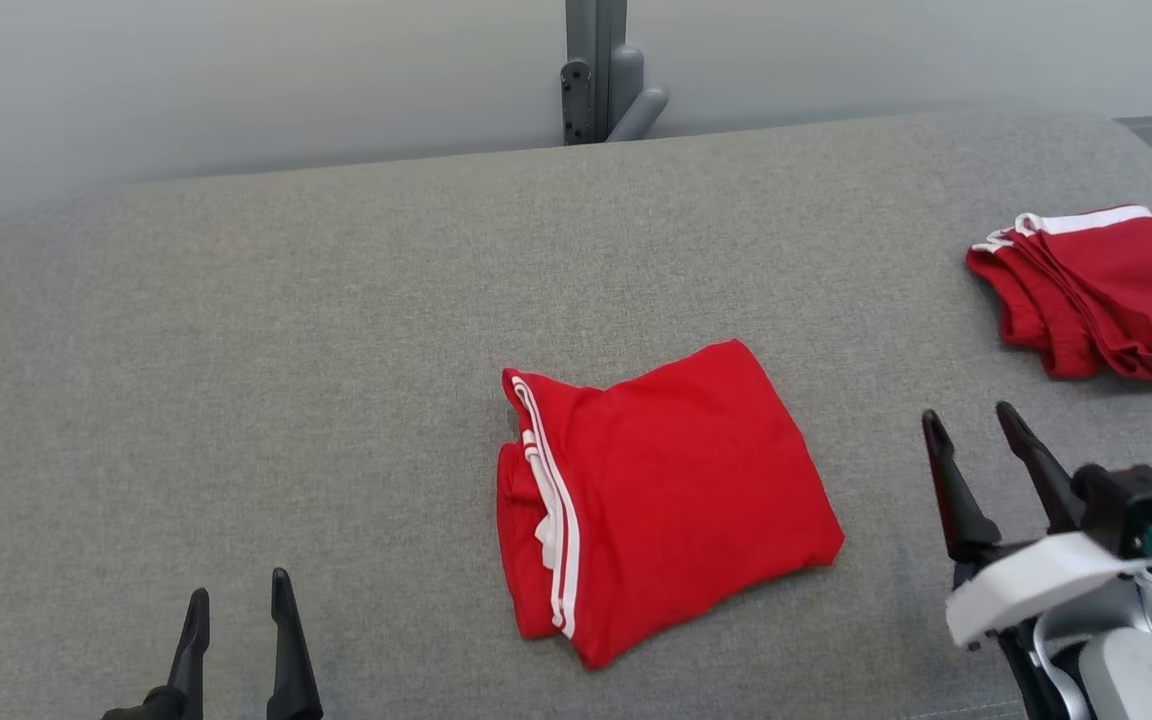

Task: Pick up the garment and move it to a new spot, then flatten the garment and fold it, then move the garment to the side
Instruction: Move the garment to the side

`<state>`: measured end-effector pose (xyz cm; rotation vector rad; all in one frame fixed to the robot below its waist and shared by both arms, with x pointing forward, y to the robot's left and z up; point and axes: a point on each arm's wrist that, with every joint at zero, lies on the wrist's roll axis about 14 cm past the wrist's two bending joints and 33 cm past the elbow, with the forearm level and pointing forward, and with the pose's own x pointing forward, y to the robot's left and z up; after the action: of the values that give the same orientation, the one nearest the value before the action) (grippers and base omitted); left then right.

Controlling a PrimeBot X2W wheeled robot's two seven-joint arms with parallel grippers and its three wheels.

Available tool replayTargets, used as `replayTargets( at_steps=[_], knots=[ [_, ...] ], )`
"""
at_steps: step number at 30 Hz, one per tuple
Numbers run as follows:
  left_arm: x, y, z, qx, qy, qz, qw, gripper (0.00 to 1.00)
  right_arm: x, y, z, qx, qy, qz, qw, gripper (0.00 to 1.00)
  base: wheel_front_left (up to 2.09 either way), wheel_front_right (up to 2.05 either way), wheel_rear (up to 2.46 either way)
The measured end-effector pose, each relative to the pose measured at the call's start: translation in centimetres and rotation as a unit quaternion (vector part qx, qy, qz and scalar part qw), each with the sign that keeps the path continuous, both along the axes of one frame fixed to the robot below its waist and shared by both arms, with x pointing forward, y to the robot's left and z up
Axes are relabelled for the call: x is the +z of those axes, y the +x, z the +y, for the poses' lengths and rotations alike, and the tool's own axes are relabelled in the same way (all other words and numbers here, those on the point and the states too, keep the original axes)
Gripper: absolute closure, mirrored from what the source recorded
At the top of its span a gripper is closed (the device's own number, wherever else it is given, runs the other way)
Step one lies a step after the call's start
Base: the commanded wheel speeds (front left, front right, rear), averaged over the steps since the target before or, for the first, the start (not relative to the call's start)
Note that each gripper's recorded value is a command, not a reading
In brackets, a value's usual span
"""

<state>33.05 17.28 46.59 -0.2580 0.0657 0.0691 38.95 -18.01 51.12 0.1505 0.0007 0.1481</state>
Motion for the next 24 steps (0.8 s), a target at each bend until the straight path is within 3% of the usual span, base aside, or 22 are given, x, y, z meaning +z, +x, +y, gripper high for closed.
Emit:
replayTargets(
  at_steps=[11,24],
  knots=[
    [1.3,-1.4,1.7,0.006,0.037,-0.025,0.999,0.00,-2.2,-3.0,-3.9,-0.051,-0.098,-0.006,0.994,0.00,0.00,0.00,0.00],
    [0.9,-1.8,2.9,0.007,0.051,-0.021,0.998,0.00,-2.5,-3.7,-4.1,-0.068,-0.097,-0.003,0.993,0.00,0.00,0.00,0.00]
  ],
)
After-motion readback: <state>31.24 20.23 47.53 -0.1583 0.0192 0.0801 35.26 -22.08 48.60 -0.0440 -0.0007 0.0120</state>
